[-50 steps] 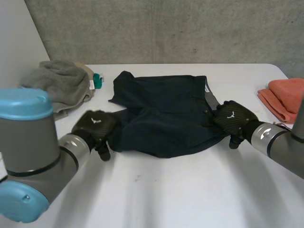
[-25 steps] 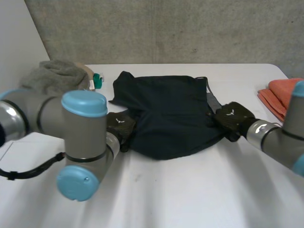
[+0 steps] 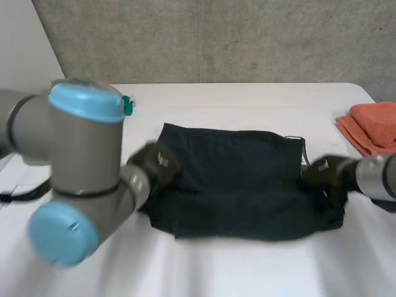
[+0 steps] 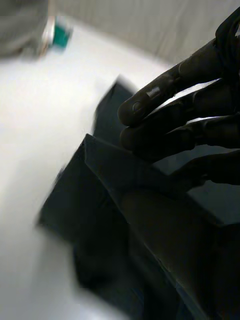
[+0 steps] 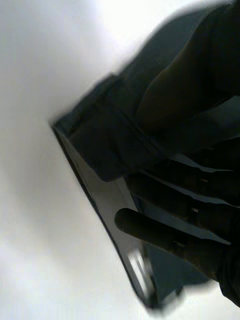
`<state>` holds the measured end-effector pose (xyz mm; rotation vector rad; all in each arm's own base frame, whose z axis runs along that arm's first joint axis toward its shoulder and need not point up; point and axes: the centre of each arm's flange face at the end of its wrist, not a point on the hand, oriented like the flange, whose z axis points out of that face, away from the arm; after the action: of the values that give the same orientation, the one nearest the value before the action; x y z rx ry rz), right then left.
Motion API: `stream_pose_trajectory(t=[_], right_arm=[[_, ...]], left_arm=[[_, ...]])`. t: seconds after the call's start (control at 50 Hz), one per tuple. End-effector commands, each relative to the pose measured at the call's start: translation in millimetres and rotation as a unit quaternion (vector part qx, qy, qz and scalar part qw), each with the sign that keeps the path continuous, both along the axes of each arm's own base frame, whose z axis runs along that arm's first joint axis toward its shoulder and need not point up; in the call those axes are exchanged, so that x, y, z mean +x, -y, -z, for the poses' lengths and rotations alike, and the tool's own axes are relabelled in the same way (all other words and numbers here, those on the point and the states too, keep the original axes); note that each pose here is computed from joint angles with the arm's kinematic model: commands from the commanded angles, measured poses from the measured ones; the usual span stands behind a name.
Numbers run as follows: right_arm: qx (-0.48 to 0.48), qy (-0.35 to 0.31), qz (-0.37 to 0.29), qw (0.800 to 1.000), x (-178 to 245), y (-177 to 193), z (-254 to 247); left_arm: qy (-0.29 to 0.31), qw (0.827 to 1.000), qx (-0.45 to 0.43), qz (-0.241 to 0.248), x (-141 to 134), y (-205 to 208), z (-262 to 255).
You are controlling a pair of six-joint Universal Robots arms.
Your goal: Fold the laundry.
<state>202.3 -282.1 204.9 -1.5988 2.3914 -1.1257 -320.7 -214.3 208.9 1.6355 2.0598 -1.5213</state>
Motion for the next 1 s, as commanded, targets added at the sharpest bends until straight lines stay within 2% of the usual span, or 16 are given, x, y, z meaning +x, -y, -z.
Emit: stream_pose_trajectory(t=[0.02, 0.06, 0.14, 0.28, 0.34, 0.4, 0.5, 0.56, 0.6, 0.68, 0.7, 0.78, 0.92, 1.0], right_arm=[[-0.153, 0.106, 0.098, 0.978, 33.0, 67.0, -2.5], [-0.188, 0.119, 0.109, 0.969, 39.1, 80.2, -0.6], [-0.295, 0.143, 0.122, 0.937, 55.5, 115.8, 5.6], [-0.393, 0.175, 0.109, 0.896, 78.3, 149.4, 31.6], [-0.404, 0.184, 0.102, 0.890, 90.5, 156.2, 52.8], [-0.404, 0.181, 0.099, 0.891, 99.2, 156.6, 64.4], [-0.366, 0.165, 0.142, 0.905, 85.3, 153.3, 52.2], [-0.336, 0.178, 0.164, 0.910, 74.0, 145.9, 31.6], [-0.311, 0.180, 0.171, 0.918, 68.0, 138.9, 26.3], [-0.239, 0.160, 0.158, 0.945, 59.4, 115.1, 23.0], [-0.211, 0.150, 0.153, 0.954, 55.0, 106.7, 24.8], [-0.157, 0.132, 0.148, 0.968, 43.2, 92.1, 32.1], [-0.123, 0.111, 0.145, 0.975, 28.2, 84.0, 46.5], [-0.122, 0.096, 0.146, 0.977, 20.7, 84.7, 51.9]], left_arm=[[-0.112, 0.982, -0.150, -0.029, -48.6, 92.1, -21.6], [-0.128, 0.976, -0.172, -0.028, -58.0, 105.9, -21.0], [-0.158, 0.962, -0.220, -0.033, -76.0, 142.2, -7.3], [-0.177, 0.948, -0.263, -0.029, -83.9, 171.3, 18.7], [-0.203, 0.936, -0.285, -0.028, -90.2, 173.9, 18.8], [-0.220, 0.925, -0.305, -0.048, -89.9, 178.6, 17.2], [-0.244, 0.899, -0.343, -0.121, -78.9, 182.2, -8.1], [-0.243, 0.893, -0.347, -0.153, -61.5, 185.7, -24.0], [-0.237, 0.899, -0.335, -0.152, -54.9, 184.0, -26.2], [-0.241, 0.925, -0.273, -0.103, -52.4, 166.5, -21.4], [-0.248, 0.935, -0.238, -0.084, -51.7, 158.9, -16.6], [-0.259, 0.953, -0.148, -0.056, -48.9, 142.1, -1.3], [-0.231, 0.969, -0.062, -0.071, -45.9, 131.5, 35.9], [-0.210, 0.972, -0.063, -0.087, -45.6, 135.5, 51.1]])
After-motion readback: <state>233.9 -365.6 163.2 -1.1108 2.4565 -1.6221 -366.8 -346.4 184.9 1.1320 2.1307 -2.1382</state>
